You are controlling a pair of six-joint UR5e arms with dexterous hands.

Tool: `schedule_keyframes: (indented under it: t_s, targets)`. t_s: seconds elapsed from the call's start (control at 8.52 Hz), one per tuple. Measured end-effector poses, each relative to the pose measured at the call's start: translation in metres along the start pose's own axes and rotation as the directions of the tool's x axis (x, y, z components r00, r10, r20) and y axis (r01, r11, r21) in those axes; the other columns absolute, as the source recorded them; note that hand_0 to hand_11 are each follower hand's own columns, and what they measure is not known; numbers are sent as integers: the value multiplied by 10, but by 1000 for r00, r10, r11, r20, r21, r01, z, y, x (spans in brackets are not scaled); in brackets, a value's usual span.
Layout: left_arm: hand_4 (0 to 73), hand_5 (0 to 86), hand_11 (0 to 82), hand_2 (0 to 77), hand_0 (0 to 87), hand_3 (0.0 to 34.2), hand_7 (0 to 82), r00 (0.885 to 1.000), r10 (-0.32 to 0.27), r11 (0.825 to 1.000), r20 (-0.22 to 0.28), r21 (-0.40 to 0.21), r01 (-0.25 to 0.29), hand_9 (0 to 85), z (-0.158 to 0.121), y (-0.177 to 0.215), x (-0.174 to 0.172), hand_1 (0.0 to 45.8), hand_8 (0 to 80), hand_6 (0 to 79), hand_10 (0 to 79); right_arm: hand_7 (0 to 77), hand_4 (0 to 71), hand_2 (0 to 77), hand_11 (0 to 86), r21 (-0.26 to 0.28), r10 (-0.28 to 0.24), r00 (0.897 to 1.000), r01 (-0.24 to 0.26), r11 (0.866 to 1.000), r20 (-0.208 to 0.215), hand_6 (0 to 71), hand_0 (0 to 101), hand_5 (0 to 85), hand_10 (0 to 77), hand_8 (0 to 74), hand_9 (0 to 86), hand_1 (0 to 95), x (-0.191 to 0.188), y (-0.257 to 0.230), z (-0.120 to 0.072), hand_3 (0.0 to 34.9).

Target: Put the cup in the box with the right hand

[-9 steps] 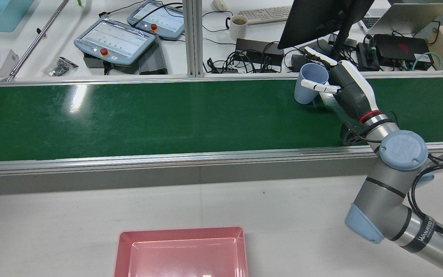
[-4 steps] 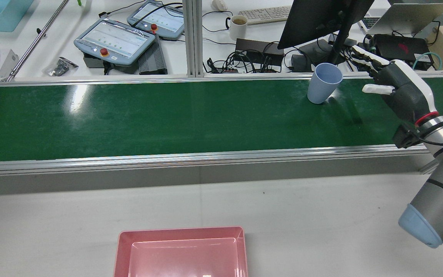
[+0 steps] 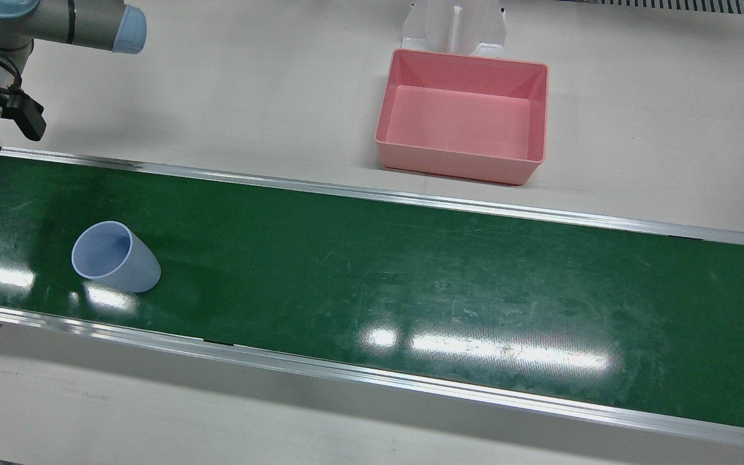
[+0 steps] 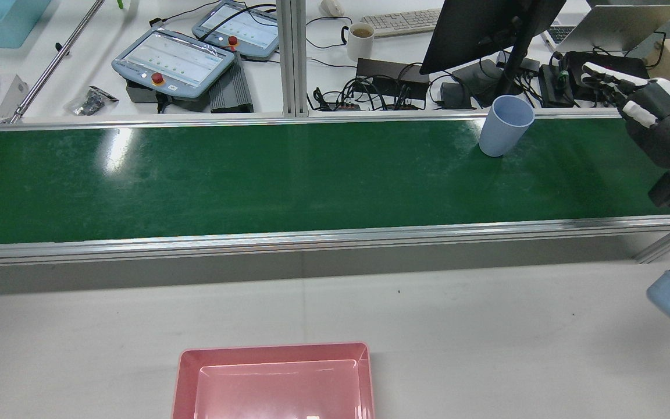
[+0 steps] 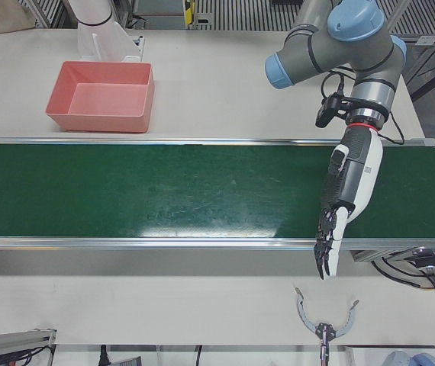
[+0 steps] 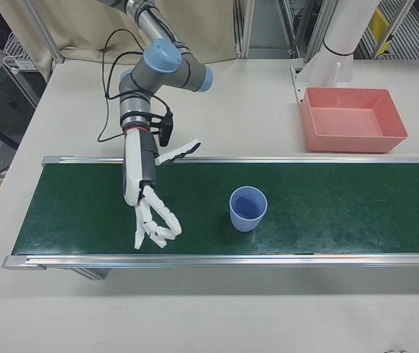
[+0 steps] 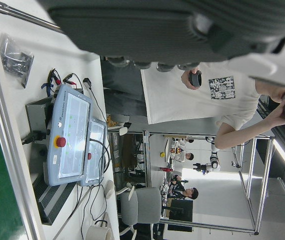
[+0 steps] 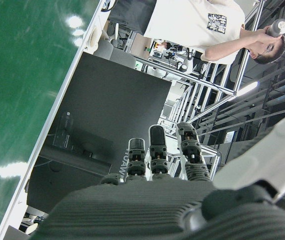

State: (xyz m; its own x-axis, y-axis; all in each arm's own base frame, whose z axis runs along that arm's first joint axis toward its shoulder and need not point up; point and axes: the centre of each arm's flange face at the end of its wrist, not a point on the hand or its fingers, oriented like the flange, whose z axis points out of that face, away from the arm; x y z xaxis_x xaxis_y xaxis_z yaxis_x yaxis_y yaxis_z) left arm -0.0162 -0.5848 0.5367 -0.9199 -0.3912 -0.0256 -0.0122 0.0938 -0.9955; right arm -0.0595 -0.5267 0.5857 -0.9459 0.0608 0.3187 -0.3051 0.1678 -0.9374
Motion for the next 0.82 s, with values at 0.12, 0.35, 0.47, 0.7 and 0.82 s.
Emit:
schedule_keyframes:
  t_s: [0.12,0.35,0.47,0.7,0.82]
  targets:
    - [0,0,0,5,0,0,0,1000,0,1000,0,0,0,0,0,0,0,5,0,0,0,349,60,22,5,-10,-3,1000,3,1000,-1,87,287,16,0,93,191,5,-9,-18,0,2]
    - [0,0,0,5,0,0,0,1000,0,1000,1,-1,0,0,0,0,0,5,0,0,0,349,38,22,5,-21,-31,999,31,999,-26,76,348,11,5,87,191,5,-9,-32,1,3]
    - [0,0,0,5,0,0,0,1000,0,1000,1,0,0,5,0,0,0,5,0,0,0,355,38,16,5,-28,-57,998,56,998,-40,76,370,11,5,87,191,5,-2,-31,4,2]
    - [0,0,0,5,0,0,0,1000,0,1000,0,1,0,0,0,0,0,5,0,0,0,355,38,16,5,-50,-95,994,92,994,-49,76,381,11,5,87,191,11,6,-22,13,2]
    - [0,0,0,5,0,0,0,1000,0,1000,0,1,0,0,0,0,0,5,0,0,0,355,38,16,5,-54,-106,993,103,993,-50,76,381,11,5,87,191,11,7,-20,14,2]
